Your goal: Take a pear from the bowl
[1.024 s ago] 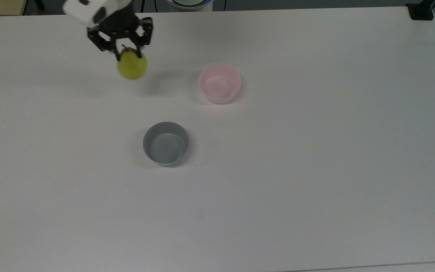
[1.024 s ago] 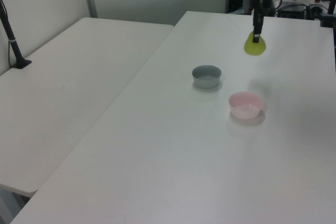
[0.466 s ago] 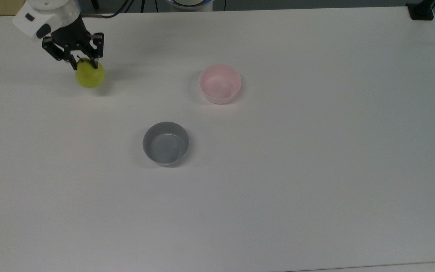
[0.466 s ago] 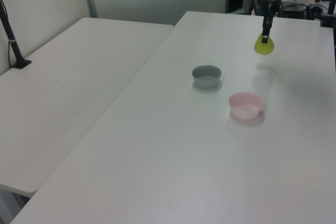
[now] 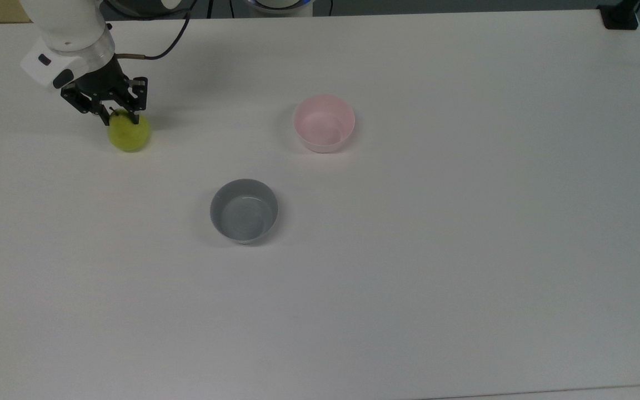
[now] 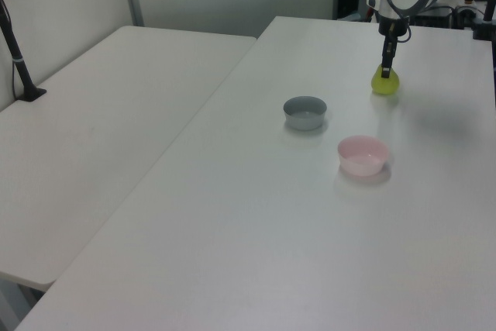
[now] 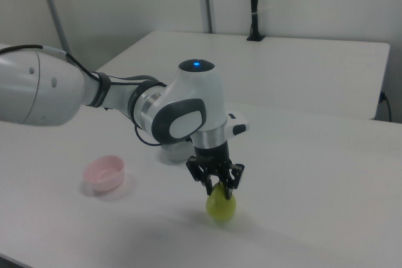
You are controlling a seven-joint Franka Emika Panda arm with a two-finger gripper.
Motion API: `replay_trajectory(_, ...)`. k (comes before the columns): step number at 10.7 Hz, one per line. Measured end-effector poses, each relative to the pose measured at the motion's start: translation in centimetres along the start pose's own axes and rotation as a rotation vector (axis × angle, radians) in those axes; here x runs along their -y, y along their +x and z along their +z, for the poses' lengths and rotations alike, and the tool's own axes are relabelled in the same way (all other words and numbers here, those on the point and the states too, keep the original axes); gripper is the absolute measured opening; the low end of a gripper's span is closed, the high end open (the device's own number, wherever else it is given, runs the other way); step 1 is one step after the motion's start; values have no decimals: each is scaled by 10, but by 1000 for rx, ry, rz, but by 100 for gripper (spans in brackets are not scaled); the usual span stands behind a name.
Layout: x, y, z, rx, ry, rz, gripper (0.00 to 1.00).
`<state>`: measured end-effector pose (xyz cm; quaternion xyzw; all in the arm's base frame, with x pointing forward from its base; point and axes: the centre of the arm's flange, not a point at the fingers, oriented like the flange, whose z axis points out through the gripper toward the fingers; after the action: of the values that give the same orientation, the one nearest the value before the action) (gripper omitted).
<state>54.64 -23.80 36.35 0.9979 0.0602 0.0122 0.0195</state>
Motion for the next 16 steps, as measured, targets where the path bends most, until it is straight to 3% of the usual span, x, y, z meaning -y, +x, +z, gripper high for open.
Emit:
replay_trajectory(5,0,0,0,0,0,2,50)
replay_trajectory(6,-1,0,0,0,1,7,57)
replay_trajectory(9,-4,1,-10,-14,-8,16,99)
replay_trajectory(12,-4,3,-62,-19,-7,15,100)
replay_trajectory(16,39,0,-182,21,25,-4,100)
